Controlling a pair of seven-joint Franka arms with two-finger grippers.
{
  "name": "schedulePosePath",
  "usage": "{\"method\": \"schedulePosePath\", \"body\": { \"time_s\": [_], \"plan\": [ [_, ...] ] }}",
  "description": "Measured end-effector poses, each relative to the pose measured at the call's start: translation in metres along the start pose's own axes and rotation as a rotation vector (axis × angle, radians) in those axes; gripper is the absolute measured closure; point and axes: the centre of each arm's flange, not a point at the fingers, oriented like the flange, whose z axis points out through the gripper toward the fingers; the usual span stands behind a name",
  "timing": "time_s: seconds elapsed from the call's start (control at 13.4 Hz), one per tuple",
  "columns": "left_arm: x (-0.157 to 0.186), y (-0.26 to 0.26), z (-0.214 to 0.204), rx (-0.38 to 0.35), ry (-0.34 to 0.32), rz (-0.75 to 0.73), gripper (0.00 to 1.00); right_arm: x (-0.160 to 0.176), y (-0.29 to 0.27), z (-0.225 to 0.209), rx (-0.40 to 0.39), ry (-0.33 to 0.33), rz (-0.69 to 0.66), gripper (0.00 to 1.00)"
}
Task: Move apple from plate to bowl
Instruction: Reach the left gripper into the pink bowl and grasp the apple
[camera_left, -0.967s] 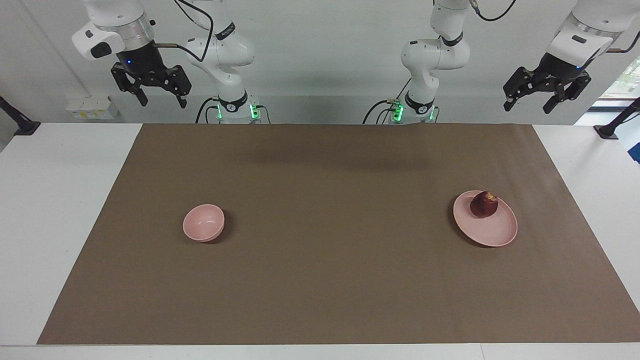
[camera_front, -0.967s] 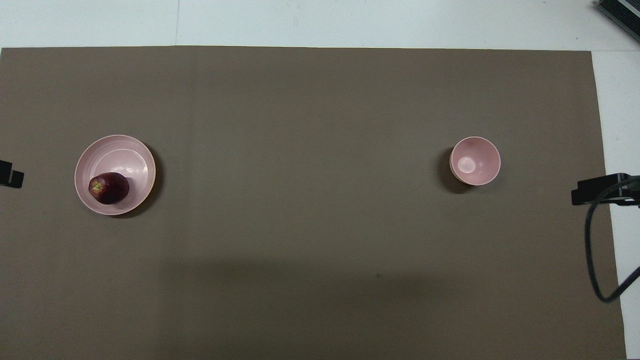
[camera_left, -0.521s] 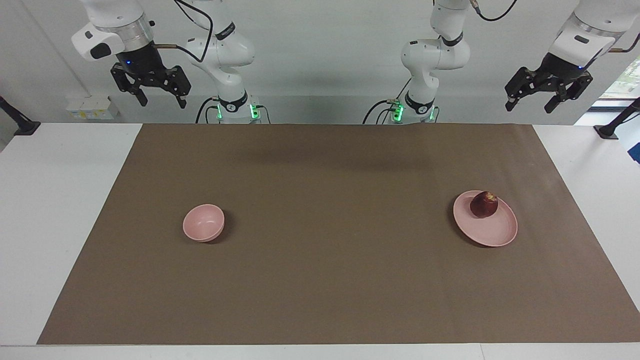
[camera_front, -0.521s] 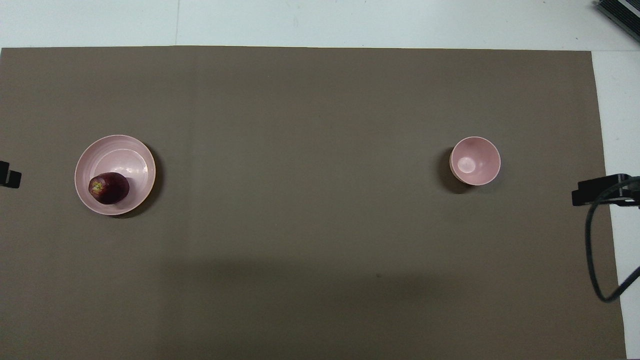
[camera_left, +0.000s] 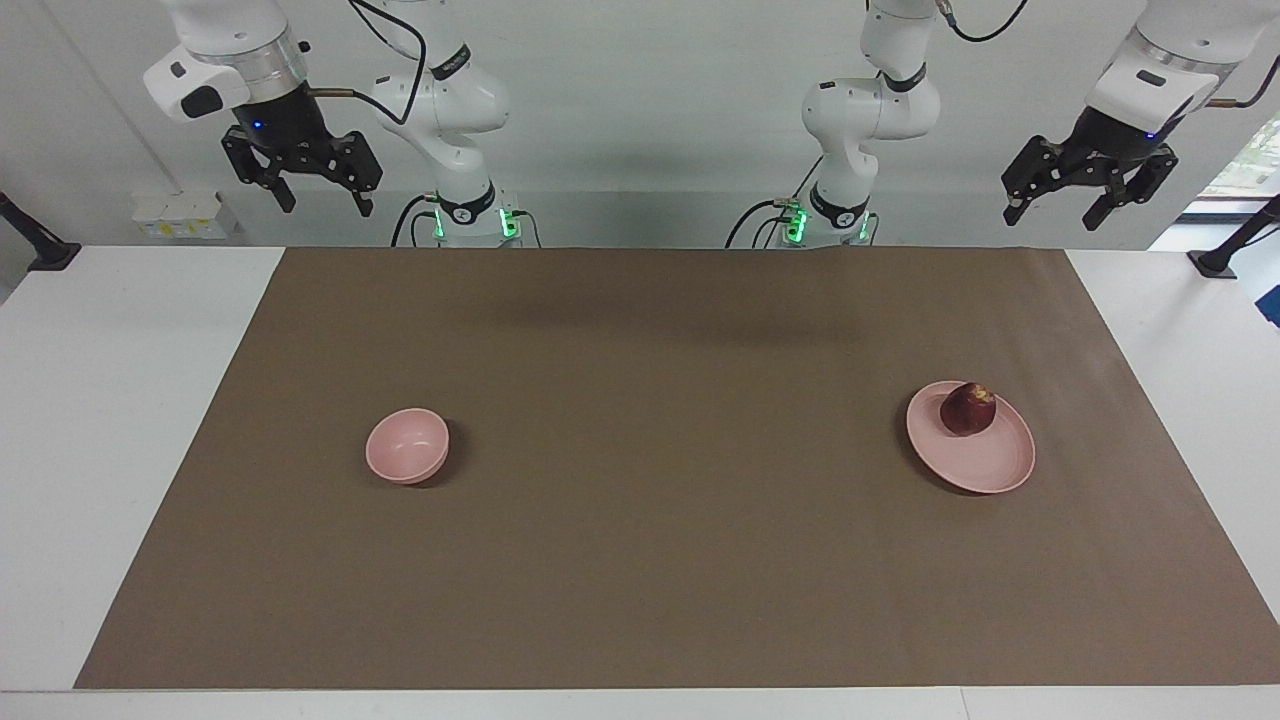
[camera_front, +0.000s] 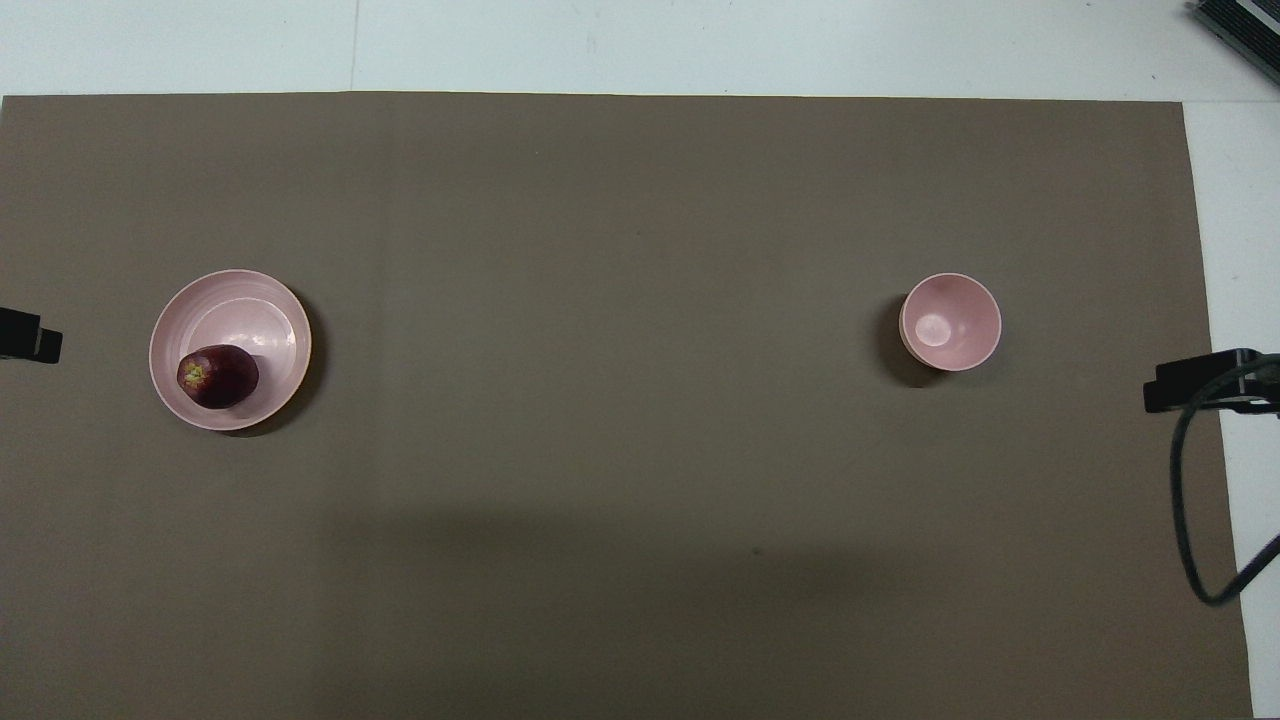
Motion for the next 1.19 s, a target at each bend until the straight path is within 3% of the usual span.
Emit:
{"method": "schedulePosePath", "body": {
  "time_s": [0.37, 0.82, 1.19],
  "plan": [
    [0.02, -0.006, 0.093, 0.002, 0.021, 0.02, 0.0, 0.0, 0.0, 0.0, 0.0, 0.0, 0.0, 0.0],
    [0.018, -0.031, 0.203, 0.012, 0.062, -0.018, 0.0, 0.0, 0.0, 0.001, 0.0, -0.002, 0.0, 0.0],
    [0.024, -0.057, 0.29, 0.016, 0.047, -0.019, 0.0, -0.002, 0.0, 0.002, 0.0, -0.004, 0.0, 0.0]
  ]
}}
